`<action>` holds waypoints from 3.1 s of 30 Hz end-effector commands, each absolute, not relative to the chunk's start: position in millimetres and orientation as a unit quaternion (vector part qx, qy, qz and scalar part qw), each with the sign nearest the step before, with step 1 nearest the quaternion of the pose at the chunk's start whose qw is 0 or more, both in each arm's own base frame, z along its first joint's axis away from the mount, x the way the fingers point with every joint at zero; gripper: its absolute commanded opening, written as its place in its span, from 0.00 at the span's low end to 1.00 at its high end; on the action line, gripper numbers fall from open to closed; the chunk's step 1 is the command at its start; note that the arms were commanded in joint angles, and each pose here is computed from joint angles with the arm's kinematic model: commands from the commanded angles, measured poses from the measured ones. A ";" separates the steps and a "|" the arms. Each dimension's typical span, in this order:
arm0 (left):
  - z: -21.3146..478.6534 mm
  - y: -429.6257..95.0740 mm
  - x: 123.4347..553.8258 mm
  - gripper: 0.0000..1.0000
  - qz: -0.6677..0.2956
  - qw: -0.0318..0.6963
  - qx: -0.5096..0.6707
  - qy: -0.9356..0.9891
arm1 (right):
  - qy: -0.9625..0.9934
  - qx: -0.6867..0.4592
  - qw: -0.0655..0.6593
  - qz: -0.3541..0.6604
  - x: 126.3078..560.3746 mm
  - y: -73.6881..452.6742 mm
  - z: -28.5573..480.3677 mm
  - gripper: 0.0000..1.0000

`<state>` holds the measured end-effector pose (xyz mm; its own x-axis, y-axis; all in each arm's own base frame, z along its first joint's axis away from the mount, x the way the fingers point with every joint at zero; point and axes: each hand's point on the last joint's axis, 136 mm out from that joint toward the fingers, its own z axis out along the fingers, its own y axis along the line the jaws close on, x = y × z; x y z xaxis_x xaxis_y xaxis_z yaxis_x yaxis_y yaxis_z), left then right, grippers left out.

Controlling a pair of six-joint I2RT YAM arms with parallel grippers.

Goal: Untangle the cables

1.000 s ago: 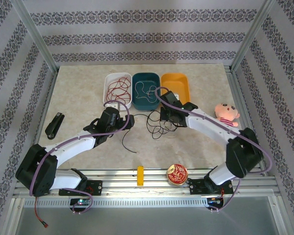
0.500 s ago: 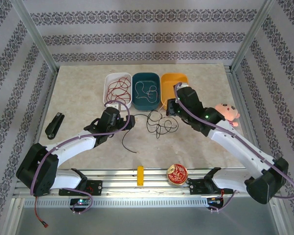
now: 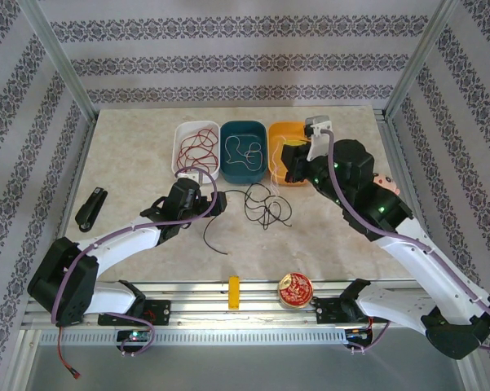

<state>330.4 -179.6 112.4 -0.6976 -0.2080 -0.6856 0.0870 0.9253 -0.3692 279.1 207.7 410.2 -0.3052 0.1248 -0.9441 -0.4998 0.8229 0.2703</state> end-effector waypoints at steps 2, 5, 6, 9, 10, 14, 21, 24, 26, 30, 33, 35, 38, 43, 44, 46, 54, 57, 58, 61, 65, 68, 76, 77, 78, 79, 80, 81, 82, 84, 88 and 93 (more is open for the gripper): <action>122.9 -184.8 338.7 1.00 -0.209 0.400 -0.039 0.892 | 0.708 -0.167 0.623 0.286 263.9 212.8 468.1 0.00; 123.3 -184.7 339.1 1.00 -0.209 0.401 -0.040 0.891 | 0.688 -0.180 0.642 0.286 257.5 211.7 492.6 0.00; 123.2 -184.9 339.2 1.00 -0.210 0.400 -0.039 0.891 | 0.684 -0.184 0.647 0.283 256.6 211.5 499.3 0.00; 122.9 -184.5 339.3 1.00 -0.209 0.401 -0.040 0.891 | 0.669 -0.192 0.662 0.278 253.1 210.2 517.1 0.00; 122.9 -184.8 339.2 1.00 -0.210 0.401 -0.040 0.891 | 0.665 -0.192 0.667 0.275 252.4 209.5 523.2 0.00; 121.9 -184.0 339.0 1.00 -0.208 0.401 -0.040 0.891 | 0.647 -0.197 0.689 0.261 251.0 206.0 550.2 0.00; 126.3 -180.5 336.6 0.99 -0.207 0.408 -0.045 0.888 | 0.674 -0.173 0.686 0.214 282.0 210.0 541.2 0.00; 131.3 -174.2 334.4 0.99 -0.200 0.417 -0.050 0.885 | 0.702 -0.164 0.664 0.198 303.2 219.8 516.7 0.00; 135.4 -168.9 331.6 0.99 -0.194 0.424 -0.053 0.883 | 0.722 -0.160 0.646 0.190 319.1 228.8 497.1 0.00; 144.9 -157.9 326.4 0.99 -0.182 0.439 -0.060 0.878 | 0.758 -0.157 0.609 0.173 348.2 244.6 461.8 0.00; 148.9 -148.3 322.0 0.99 -0.171 0.450 -0.070 0.874 | 0.783 -0.151 0.582 0.159 370.5 253.4 434.7 0.00; 149.6 -141.9 318.8 0.99 -0.163 0.454 -0.077 0.873 | 0.801 -0.144 0.562 0.150 385.8 258.3 415.1 0.00; 150.8 -133.6 314.2 0.99 -0.151 0.458 -0.086 0.872 | 0.821 -0.135 0.539 0.135 406.0 263.2 389.6 0.00; 151.9 -123.2 307.4 0.99 -0.138 0.461 -0.095 0.871 | 0.848 -0.125 0.503 0.112 436.9 267.9 347.5 0.00; 151.8 -121.8 306.3 0.99 -0.135 0.463 -0.095 0.871 | 0.852 -0.121 0.497 0.110 442.6 267.7 340.6 0.00; 154.1 -118.5 305.3 0.99 -0.133 0.468 -0.099 0.868 | 0.859 -0.115 0.487 0.106 452.2 267.8 328.0 0.00; 155.5 -111.8 300.4 0.99 -0.128 0.475 -0.105 0.864 | 0.891 -0.098 0.433 0.098 489.1 271.7 269.0 0.00; 153.1 -112.1 299.4 0.99 -0.128 0.472 -0.104 0.866 | 0.902 -0.096 0.410 0.092 501.2 276.4 244.9 0.00; 153.3 -112.7 299.0 0.99 -0.130 0.472 -0.104 0.866 | 0.905 -0.097 0.404 0.089 505.0 278.5 237.3 0.00; 153.2 -112.6 298.5 0.99 -0.130 0.471 -0.103 0.866 | 0.915 -0.097 0.384 0.082 514.4 283.5 214.5 0.00; 154.2 -111.5 297.5 0.99 -0.129 0.472 -0.103 0.866 | 0.926 -0.091 0.356 0.090 522.2 289.4 187.3 0.00; 153.8 -110.6 296.8 1.00 -0.127 0.471 -0.104 0.866 | 0.932 -0.077 0.338 0.103 525.8 291.1 170.9 0.02; 151.2 -113.1 298.0 0.99 -0.128 0.467 -0.099 0.869 | 0.946 -0.016 0.286 0.155 535.4 282.8 133.8 0.13; 150.8 -114.1 298.2 0.99 -0.129 0.466 -0.098 0.870 | 0.946 -0.009 0.280 0.161 536.5 281.5 130.4 0.16; 150.8 -114.8 298.5 0.99 -0.129 0.465 -0.096 0.871 | 0.946 -0.006 0.277 0.167 537.3 281.0 128.3 0.18; 151.4 -115.2 299.2 0.99 -0.131 0.465 -0.097 0.870 | 0.946 -0.005 0.276 0.173 537.6 282.1 128.5 0.20; 150.6 -116.1 299.2 0.99 -0.131 0.464 -0.095 0.871 | 0.945 -0.004 0.275 0.176 537.9 283.6 128.0 0.21; 150.9 -116.5 299.5 0.99 -0.131 0.464 -0.094 0.871 | 0.945 -0.004 0.275 0.178 538.7 284.2 127.8 0.21; 150.4 -116.5 299.7 0.99 -0.130 0.463 -0.094 0.872 | 0.944 -0.004 0.275 0.181 538.9 285.5 128.1 0.22; 151.1 -117.4 300.6 0.99 -0.131 0.463 -0.093 0.872 | 0.945 -0.006 0.274 0.182 539.2 286.0 129.6 0.24; 151.0 -117.6 299.8 0.99 -0.132 0.462 -0.091 0.872 | 0.942 -0.014 0.287 0.173 534.9 280.3 145.8 0.25; 146.7 -116.5 298.6 0.99 -0.130 0.458 -0.092 0.874 | 0.941 -0.019 0.305 0.149 515.3 260.5 165.0 0.27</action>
<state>300.7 -120.1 152.5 -0.5463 -0.2851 -0.7875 -0.0313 0.9466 -0.3210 525.7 268.7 123.4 -0.8547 0.0572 -0.5160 -0.1075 0.9529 0.2836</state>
